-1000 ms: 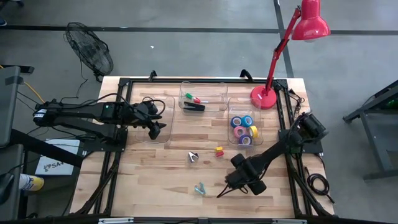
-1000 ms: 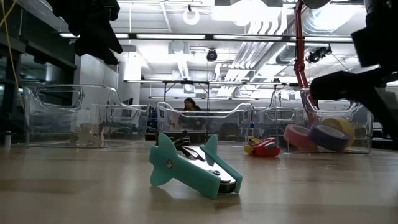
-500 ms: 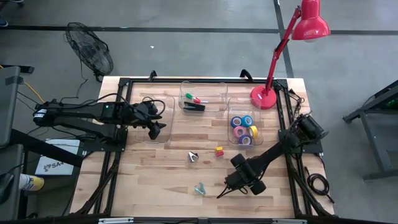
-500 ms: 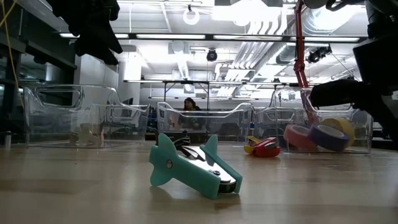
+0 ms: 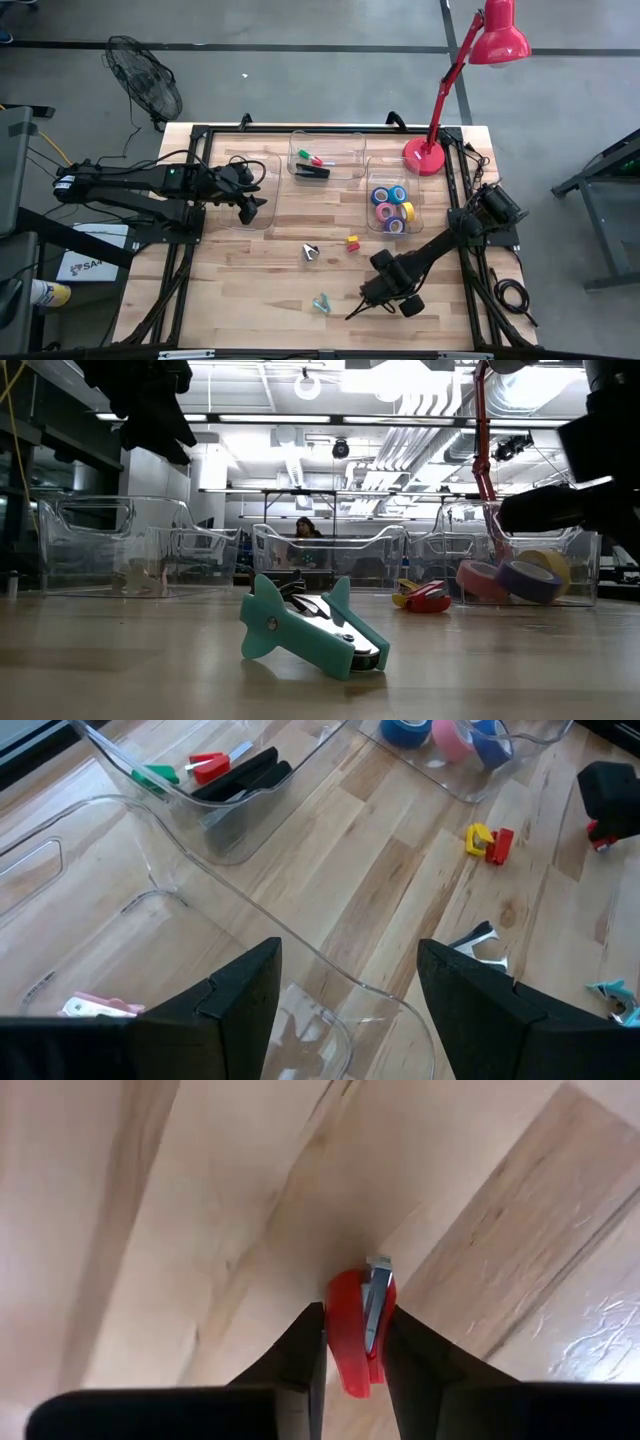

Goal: Pick and place Stapler, Stapler remover, tape
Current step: Put the bottom red stapler into the top transparent bin

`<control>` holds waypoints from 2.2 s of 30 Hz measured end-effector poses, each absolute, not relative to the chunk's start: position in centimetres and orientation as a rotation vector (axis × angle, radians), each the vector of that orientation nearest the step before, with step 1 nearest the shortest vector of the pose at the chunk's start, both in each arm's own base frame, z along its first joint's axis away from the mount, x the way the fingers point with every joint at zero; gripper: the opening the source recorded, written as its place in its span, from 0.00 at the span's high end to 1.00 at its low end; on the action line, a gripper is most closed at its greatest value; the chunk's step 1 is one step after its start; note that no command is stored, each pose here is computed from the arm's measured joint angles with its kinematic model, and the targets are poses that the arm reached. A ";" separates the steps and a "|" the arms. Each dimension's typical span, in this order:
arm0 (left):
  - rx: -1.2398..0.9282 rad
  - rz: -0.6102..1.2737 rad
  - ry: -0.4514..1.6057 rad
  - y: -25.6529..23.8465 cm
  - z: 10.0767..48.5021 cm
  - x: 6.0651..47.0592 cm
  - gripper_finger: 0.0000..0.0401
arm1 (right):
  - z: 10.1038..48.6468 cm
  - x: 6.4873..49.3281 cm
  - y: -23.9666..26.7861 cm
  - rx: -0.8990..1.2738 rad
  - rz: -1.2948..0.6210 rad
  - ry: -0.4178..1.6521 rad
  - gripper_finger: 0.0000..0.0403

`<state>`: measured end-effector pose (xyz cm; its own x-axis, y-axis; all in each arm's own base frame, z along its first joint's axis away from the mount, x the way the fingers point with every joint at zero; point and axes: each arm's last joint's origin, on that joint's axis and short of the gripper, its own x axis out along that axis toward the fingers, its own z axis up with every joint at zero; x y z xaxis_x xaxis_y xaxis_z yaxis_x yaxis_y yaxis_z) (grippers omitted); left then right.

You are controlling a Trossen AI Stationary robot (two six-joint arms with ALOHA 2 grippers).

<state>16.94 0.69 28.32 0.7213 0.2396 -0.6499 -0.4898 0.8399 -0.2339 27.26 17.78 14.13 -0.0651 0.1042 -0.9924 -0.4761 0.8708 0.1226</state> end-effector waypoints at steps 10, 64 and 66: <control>-0.409 0.415 0.649 0.7 28.3 16.9 0.43 | 18.9 31.6 17.8 -0.144 0.368 1.393 0.83; -0.443 0.613 0.556 1.2 28.5 16.9 0.43 | 22.9 35.0 -18.5 0.413 -0.413 1.025 0.82; -0.443 0.623 0.552 1.2 28.5 16.9 0.43 | 22.0 34.6 -18.5 0.431 -0.400 1.045 0.81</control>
